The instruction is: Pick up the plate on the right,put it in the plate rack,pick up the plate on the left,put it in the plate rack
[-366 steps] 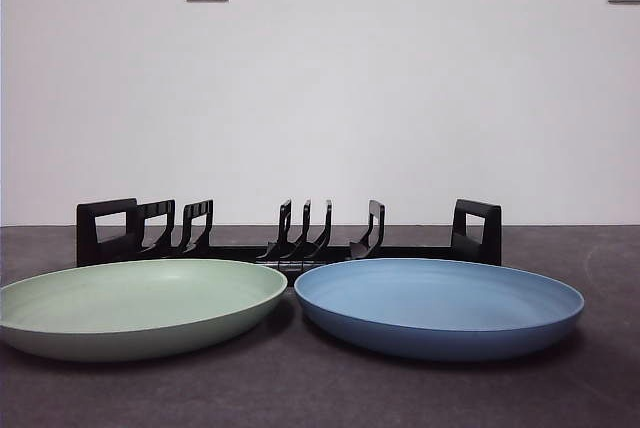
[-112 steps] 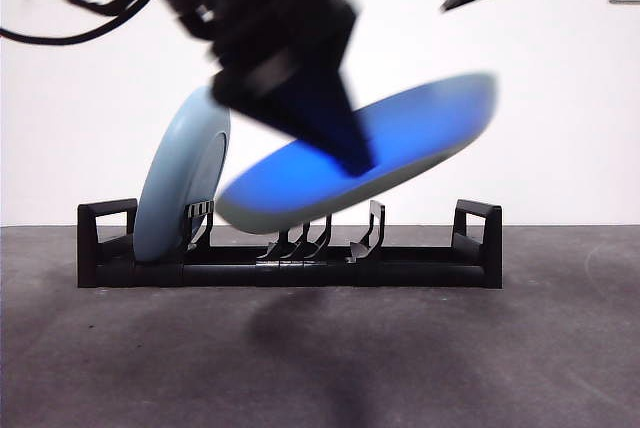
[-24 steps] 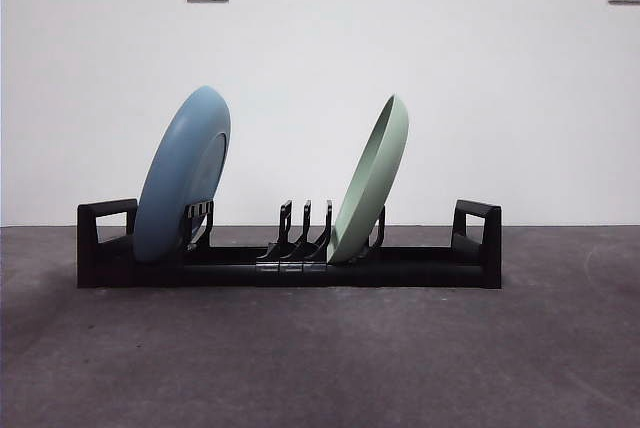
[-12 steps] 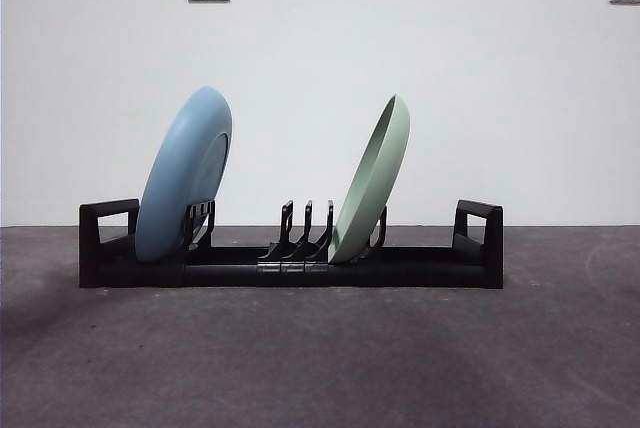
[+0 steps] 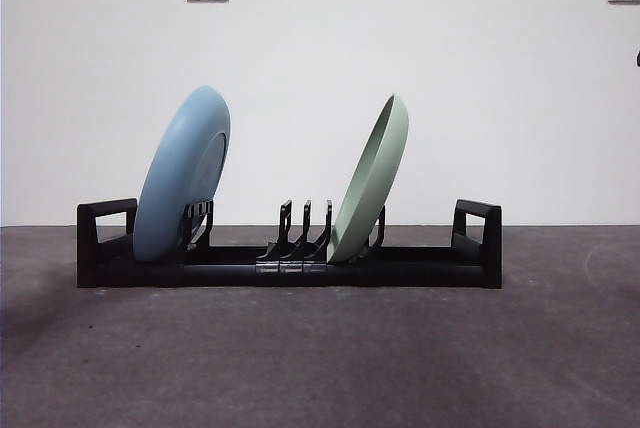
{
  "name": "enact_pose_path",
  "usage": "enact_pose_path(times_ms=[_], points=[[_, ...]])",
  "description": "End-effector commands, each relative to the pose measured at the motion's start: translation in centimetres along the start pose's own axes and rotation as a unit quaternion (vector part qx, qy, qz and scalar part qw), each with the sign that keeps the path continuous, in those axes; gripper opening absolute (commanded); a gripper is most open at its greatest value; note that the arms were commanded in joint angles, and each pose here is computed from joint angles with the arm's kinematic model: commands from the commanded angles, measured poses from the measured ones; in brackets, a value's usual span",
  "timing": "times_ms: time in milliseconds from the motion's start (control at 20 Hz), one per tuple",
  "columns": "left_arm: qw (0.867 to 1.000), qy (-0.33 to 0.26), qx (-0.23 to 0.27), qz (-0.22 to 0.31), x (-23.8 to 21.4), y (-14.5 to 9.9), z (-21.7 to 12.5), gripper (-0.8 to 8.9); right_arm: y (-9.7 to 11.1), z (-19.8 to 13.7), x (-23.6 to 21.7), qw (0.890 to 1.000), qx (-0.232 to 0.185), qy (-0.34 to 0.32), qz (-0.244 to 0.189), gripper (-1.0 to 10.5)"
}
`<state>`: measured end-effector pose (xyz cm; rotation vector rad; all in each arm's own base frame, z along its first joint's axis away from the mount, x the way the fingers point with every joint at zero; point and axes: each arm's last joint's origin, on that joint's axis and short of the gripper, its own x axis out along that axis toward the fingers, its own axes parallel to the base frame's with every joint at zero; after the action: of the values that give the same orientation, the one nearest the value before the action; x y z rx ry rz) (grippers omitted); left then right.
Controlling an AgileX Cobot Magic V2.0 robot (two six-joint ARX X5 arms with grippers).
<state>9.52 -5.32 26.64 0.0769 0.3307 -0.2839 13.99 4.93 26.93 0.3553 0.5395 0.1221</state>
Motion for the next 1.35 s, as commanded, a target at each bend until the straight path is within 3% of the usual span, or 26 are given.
enact_pose_path(times_ms=[50, 100, 350, 600, 950, 1350], points=[[1.000, 0.003, -0.002, 0.002, 0.1, 0.0, -0.2, -0.03, -0.1, -0.1, 0.1, 1.000, 0.006, -0.001, -0.002, 0.0], [1.000, 0.004, 0.022, 0.003, 0.0, 0.1, -0.2, -0.03, -0.1, -0.1, 0.1, 1.000, 0.006, -0.001, -0.002, 0.0], [0.998, -0.059, -0.001, 0.023, -1.4, 1.6, -0.2, -0.03, -0.1, -0.1, 0.1, 1.000, 0.006, -0.001, -0.002, 0.0], [0.990, -0.112, -0.017, 0.085, -0.4, 3.0, -3.8, -0.03, -0.1, -0.1, 0.1, 1.000, 0.006, -0.001, -0.002, 0.0], [0.992, -0.095, -0.019, 0.086, 2.6, 3.7, -10.6, -0.03, -0.1, -0.1, 0.1, 1.000, 0.006, 0.000, -0.002, 0.0], [0.992, -0.070, -0.027, 0.100, 2.7, 4.1, -11.8, -0.03, -0.1, -0.1, 0.1, 1.000, 0.006, 0.000, -0.002, 0.0]])
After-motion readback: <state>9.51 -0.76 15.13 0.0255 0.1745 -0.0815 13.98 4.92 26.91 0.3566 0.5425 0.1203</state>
